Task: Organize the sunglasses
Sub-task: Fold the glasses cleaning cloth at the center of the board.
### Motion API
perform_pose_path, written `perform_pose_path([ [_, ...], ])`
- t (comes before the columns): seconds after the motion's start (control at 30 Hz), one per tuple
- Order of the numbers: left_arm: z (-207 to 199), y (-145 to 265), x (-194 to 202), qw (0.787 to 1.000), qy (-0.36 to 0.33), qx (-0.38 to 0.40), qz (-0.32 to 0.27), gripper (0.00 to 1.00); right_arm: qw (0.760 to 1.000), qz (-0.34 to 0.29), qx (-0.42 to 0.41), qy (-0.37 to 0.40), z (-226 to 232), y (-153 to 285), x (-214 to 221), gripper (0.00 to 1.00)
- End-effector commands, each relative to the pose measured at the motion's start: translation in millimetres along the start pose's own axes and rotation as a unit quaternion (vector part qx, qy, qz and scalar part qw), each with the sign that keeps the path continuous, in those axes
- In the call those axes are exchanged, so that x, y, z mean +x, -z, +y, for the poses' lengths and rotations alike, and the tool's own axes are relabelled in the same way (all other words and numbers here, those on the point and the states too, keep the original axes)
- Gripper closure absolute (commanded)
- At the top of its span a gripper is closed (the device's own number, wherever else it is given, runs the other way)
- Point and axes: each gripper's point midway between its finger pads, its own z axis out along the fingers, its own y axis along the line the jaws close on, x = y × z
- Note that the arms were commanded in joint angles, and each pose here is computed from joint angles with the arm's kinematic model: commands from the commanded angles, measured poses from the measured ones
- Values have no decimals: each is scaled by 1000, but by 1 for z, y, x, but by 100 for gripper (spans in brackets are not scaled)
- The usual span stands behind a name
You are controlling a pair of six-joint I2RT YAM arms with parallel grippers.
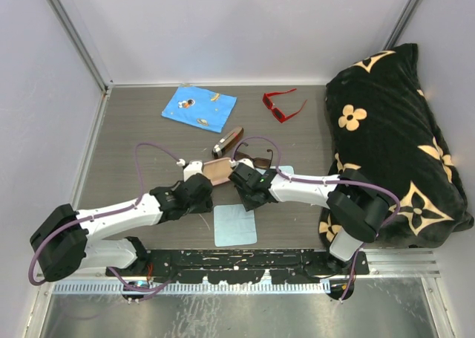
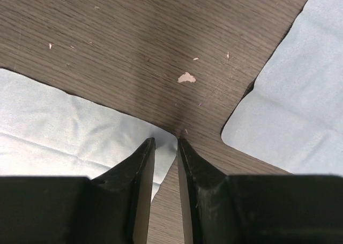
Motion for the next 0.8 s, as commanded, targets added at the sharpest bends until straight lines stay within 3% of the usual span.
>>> perform_pose_path([
  [0.0,-4,5,-13,999,19,10,-34,48,998,67,-4,3,1,-9,39,72],
  [0.23,-9,4,-11,999,17,26,-29,39,997,75,-10,-6,0,-14,47,81],
  [0.43,-26,-4,-7,998,5,54,-12,39,999,33,-31,-4,2,-10,32,99],
  [0.77,-41,-21,-4,998,-15,52,16,46,996,-47,-81,-14,10,12,-7,99],
])
